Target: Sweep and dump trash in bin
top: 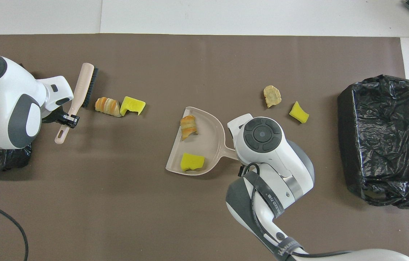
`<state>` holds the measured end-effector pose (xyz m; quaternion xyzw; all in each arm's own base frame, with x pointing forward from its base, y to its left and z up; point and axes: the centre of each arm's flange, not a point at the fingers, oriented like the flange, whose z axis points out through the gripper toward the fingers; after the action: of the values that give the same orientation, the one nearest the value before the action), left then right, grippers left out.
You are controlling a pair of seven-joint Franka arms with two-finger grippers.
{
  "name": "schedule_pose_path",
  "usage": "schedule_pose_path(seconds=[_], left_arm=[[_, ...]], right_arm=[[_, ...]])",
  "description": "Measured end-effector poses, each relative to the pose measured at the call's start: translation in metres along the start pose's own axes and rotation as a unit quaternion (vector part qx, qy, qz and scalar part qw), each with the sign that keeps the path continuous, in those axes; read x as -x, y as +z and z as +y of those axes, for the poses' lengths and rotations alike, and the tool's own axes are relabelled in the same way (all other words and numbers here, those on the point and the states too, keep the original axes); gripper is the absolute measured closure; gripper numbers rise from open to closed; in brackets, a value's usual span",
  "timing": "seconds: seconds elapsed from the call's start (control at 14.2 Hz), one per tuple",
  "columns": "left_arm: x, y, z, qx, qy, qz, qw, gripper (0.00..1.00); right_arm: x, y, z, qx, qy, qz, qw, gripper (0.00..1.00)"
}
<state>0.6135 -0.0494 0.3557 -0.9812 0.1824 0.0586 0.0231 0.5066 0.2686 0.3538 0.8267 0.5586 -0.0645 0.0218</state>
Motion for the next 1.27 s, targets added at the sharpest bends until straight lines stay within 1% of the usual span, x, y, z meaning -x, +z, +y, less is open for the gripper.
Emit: schedule_pose_path(seconds=[0.14,0.28,0.56,0.7,0.84,1.06,1.2,1.27], left_arm=[[-0.003,0.011,0.028,0.003,0.023,-0.014,1.0,0.73],[-0.006,0.012,0.072,0.007,0.048,-0.031,0.998,0.73],[-0.002,-0.001,0.204,0.011,0.026,-0.054,0.998,0.73],[0.01,-0.005,0.259,0.01,0.04,-0.061,0.997,0.73],[0.026,-0.015,0.29,0.007,0.057,-0.067,0.996,0.73],[0.054,-0.032,0.32,0.002,0.069,-0.096,0.993,0.73],[0.065,-0.038,0.344,0.019,0.058,-0.1,0.993,0.73],[0.067,-0.044,0.346,0.022,0.052,-0.096,0.994,0.73]], right_arm=[[0.0,0.0,0.0,0.0,0.001,0.0,1.0,0.67],[0.0,0.0,0.0,0.0,0.002,0.0,1.0,0.67],[0.0,0.0,0.0,0.0,0.002,0.0,1.0,0.67],[0.0,0.0,0.0,0.0,0.002,0.0,1.0,0.67],[0.0,0.0,0.0,0.0,0.003,0.0,1.0,0.67],[0.0,0.0,0.0,0.0,0.003,0.0,1.0,0.67],[0.0,0.0,0.0,0.0,0.003,0.0,1.0,0.67],[0.0,0.0,0.0,0.0,0.003,0.0,1.0,0.67]])
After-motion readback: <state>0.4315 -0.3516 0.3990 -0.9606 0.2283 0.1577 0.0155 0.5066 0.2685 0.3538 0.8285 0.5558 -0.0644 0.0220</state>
